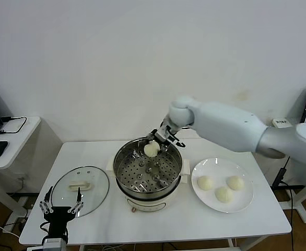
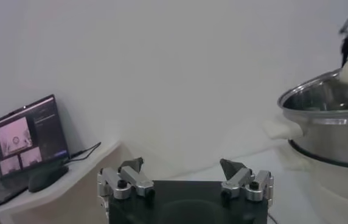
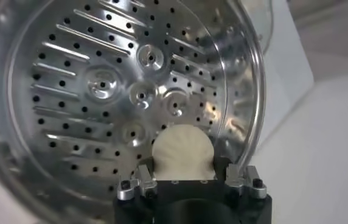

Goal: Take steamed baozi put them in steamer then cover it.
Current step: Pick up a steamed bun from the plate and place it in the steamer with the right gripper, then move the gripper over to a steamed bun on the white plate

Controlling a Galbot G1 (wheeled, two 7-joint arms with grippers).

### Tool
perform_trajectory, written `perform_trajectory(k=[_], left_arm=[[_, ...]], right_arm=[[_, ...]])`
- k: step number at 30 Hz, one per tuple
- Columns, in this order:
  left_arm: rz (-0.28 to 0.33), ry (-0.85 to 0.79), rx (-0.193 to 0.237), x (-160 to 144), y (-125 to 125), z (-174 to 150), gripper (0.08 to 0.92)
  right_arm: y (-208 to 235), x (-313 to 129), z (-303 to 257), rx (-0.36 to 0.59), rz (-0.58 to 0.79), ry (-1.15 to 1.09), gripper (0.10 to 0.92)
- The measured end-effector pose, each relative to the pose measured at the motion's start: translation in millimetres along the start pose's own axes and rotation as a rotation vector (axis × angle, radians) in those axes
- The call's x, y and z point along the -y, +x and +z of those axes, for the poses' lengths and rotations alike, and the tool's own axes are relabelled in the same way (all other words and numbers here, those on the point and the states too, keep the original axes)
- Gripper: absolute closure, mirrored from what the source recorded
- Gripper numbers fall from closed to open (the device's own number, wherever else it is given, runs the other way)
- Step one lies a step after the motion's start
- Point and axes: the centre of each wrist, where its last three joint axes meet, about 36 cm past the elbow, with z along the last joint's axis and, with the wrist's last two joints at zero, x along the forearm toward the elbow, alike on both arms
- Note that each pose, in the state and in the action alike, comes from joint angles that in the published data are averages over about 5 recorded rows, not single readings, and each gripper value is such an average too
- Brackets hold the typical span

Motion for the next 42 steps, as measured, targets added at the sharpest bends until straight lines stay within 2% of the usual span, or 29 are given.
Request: perform_trajectory(k=[10, 16, 19, 27, 33, 42], left_arm=[[0.0, 0.003, 0.003, 1, -2, 0, 0.177], [-0.001, 0.007, 0.004, 1, -2, 0, 0.177], [-0.002, 0.007, 0.005, 1, -2, -1, 0.177], [0.004, 0.004, 0.011, -4, 0, -6, 0.177], [0.007, 0.003, 0.024, -6, 1, -11, 0.177], [0.013, -0.005, 0.042, -10, -3, -14, 0.177]], right_arm=[[-23, 10, 2, -0.01, -0.033, 0.152, 0.399], [-23, 11, 3, -0.011, -0.043, 0.174, 0.256], [-13, 14, 2, -0.01, -0.037, 0.148, 0.21], [50, 12, 0, -0.069, -0.008, -0.073, 0.2], [99, -31, 10, -0.119, 0.012, -0.333, 0.2], [145, -142, 24, -0.175, -0.003, -0.635, 0.2]])
